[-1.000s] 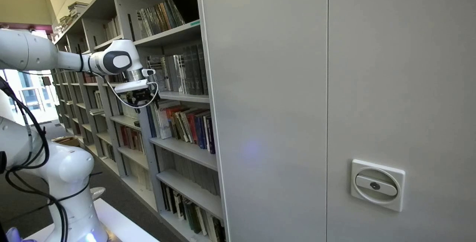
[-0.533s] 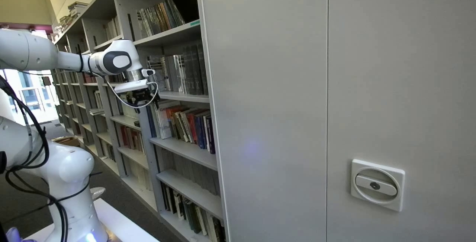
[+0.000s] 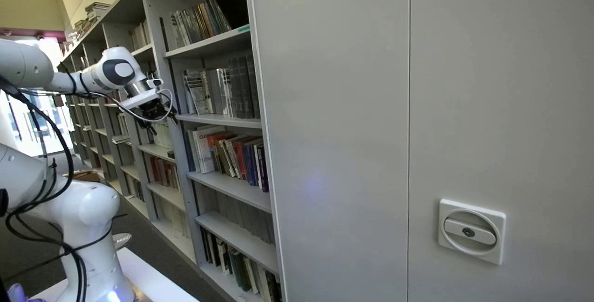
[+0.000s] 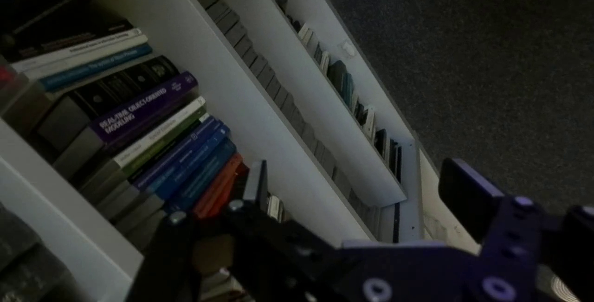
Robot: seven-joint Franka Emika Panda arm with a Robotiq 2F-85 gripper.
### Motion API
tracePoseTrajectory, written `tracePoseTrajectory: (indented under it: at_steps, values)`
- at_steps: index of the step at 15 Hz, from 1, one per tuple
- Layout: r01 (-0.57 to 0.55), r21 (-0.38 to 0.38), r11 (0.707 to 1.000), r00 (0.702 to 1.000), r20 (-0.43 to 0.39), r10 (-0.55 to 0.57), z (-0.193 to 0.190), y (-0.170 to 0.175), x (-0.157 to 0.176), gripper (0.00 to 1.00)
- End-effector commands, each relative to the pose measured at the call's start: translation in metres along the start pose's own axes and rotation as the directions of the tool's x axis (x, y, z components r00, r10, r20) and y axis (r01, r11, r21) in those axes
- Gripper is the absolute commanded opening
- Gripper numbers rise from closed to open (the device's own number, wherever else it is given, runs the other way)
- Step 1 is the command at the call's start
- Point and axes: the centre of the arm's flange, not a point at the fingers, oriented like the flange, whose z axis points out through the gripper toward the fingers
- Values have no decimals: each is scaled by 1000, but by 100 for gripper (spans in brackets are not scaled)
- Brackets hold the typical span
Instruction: Move the thin white book to the left of the black book
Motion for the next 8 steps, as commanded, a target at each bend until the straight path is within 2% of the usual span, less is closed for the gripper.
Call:
tracePoseTrajectory:
  at_steps: [1, 5, 6, 7, 8]
  values:
    - [54, 5, 999, 993, -110, -53, -40, -31, 39, 100]
    - [90, 31, 995, 964, -255, -79, -75, -41, 63, 100]
    - [99, 41, 994, 959, -271, -84, -78, -38, 64, 100]
    - [85, 7, 996, 972, -222, -81, -70, -47, 48, 100]
    - [86, 13, 996, 969, -235, -80, -73, -46, 52, 100]
